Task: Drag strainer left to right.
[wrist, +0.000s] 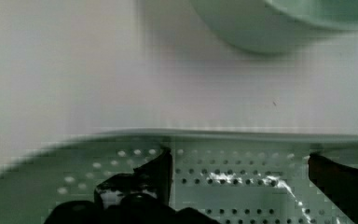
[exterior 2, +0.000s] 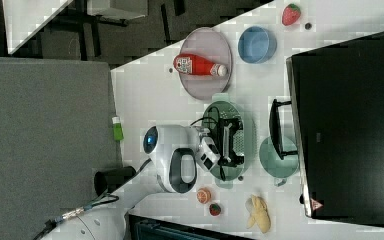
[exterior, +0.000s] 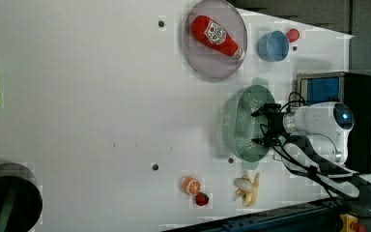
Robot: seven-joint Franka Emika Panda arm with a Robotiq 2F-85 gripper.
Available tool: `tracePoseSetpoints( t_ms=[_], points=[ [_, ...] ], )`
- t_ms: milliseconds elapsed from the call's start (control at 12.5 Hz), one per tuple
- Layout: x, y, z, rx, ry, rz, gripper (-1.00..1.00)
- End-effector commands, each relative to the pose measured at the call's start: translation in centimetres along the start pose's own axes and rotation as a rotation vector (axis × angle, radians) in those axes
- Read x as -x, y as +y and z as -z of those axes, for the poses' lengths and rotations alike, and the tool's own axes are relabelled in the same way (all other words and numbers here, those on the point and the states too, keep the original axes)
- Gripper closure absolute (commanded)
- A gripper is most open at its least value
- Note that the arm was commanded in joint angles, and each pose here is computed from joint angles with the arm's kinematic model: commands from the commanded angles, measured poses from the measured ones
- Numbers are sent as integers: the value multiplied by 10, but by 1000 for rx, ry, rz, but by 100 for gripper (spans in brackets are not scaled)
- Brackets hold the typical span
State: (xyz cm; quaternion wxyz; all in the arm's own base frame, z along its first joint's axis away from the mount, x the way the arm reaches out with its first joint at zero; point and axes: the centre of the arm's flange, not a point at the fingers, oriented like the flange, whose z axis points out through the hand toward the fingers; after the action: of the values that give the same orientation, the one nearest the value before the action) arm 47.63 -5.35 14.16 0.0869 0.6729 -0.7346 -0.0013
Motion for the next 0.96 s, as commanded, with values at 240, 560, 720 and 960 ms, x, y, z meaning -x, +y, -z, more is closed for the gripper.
tracePoseSetpoints(
  t_ms=[240, 560, 720, 960],
  points=[
    [-32, -7, 14, -31, 13, 66, -100],
    [-21, -15, 63, -106, 13, 329, -100],
    [-17, -16, 114, -150, 21, 490, -100],
    [-16, -3, 209, -157, 25, 587, -100]
  ],
)
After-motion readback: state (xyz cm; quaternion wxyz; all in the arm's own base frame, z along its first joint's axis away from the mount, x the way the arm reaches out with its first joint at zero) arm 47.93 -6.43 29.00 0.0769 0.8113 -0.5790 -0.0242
